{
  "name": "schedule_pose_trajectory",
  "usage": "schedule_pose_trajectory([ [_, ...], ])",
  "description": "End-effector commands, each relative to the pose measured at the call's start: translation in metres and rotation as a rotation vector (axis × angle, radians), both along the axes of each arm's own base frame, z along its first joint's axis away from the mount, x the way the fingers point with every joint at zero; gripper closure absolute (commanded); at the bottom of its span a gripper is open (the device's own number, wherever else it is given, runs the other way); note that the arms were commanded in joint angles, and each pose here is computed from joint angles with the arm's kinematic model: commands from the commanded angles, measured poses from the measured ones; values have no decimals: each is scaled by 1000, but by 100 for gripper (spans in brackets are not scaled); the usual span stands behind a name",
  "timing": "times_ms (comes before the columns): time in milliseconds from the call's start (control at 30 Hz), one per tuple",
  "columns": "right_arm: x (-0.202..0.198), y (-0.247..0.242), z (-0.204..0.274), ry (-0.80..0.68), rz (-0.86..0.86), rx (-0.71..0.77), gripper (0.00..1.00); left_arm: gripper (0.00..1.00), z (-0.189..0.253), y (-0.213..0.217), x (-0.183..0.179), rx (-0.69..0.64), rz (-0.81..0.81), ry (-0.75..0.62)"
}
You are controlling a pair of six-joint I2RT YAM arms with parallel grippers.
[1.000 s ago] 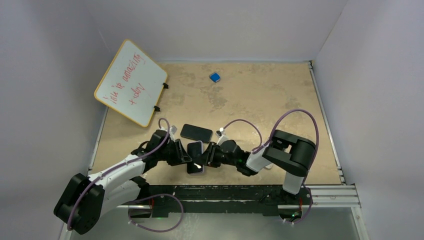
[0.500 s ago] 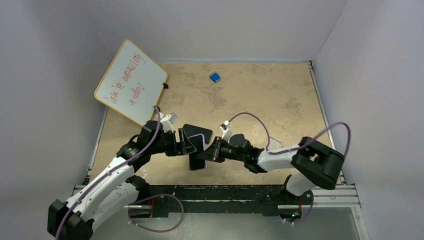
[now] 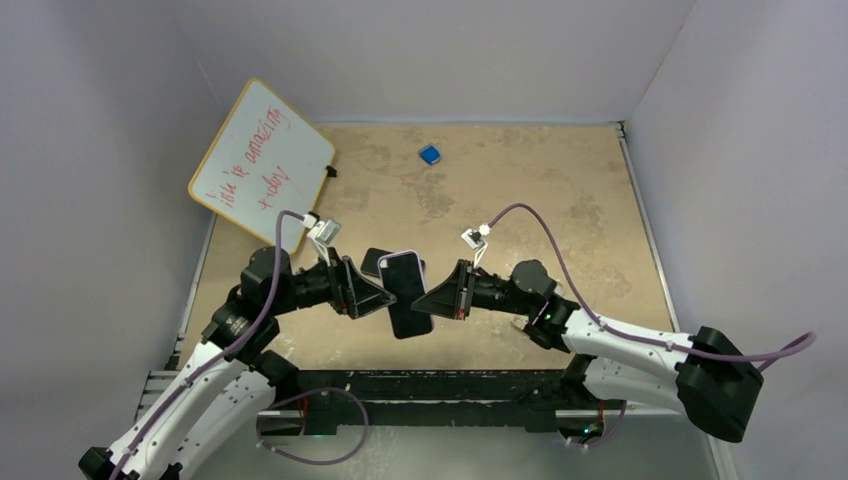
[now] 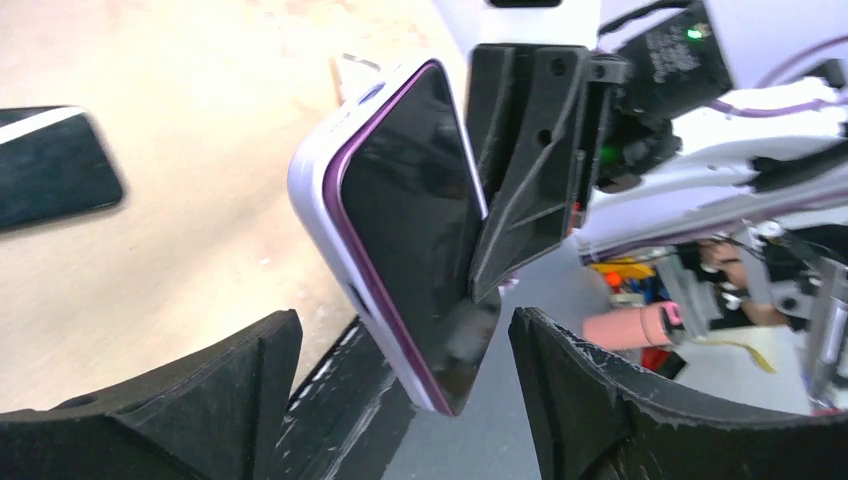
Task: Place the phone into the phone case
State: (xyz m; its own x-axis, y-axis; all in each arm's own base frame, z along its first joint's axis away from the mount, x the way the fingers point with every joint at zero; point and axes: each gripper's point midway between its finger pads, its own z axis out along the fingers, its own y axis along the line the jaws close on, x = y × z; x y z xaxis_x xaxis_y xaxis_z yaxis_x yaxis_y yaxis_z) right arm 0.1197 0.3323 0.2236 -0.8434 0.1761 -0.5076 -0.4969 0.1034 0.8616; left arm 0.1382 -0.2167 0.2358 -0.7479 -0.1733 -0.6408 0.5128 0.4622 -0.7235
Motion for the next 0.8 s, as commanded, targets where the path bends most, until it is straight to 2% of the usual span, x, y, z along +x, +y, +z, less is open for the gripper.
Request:
schedule_pose_trajectory([
  [0, -28, -4, 43, -112, 146, 149, 100, 20, 34, -16, -19, -204, -140, -87],
  [200, -36, -6, 50, -111, 188, 203, 100, 27, 36, -16, -18, -227, -131, -93],
  [433, -38, -8, 50, -102, 192, 219, 100, 78, 36, -17, -13, -288, -94, -61],
  [600, -29, -9, 42, -79, 125, 168, 97, 98, 29, -17, -7, -275, -58, -7],
  [667, -23, -9, 38, -60, 89, 140, 94, 100, 25, -18, -4, -257, -48, 16],
  [733, -19, -9, 35, -59, 71, 119, 94, 99, 23, -18, -3, -251, -43, 18],
  [767, -18, -8, 34, -65, 69, 109, 96, 93, 23, -16, -2, -241, -33, 9],
])
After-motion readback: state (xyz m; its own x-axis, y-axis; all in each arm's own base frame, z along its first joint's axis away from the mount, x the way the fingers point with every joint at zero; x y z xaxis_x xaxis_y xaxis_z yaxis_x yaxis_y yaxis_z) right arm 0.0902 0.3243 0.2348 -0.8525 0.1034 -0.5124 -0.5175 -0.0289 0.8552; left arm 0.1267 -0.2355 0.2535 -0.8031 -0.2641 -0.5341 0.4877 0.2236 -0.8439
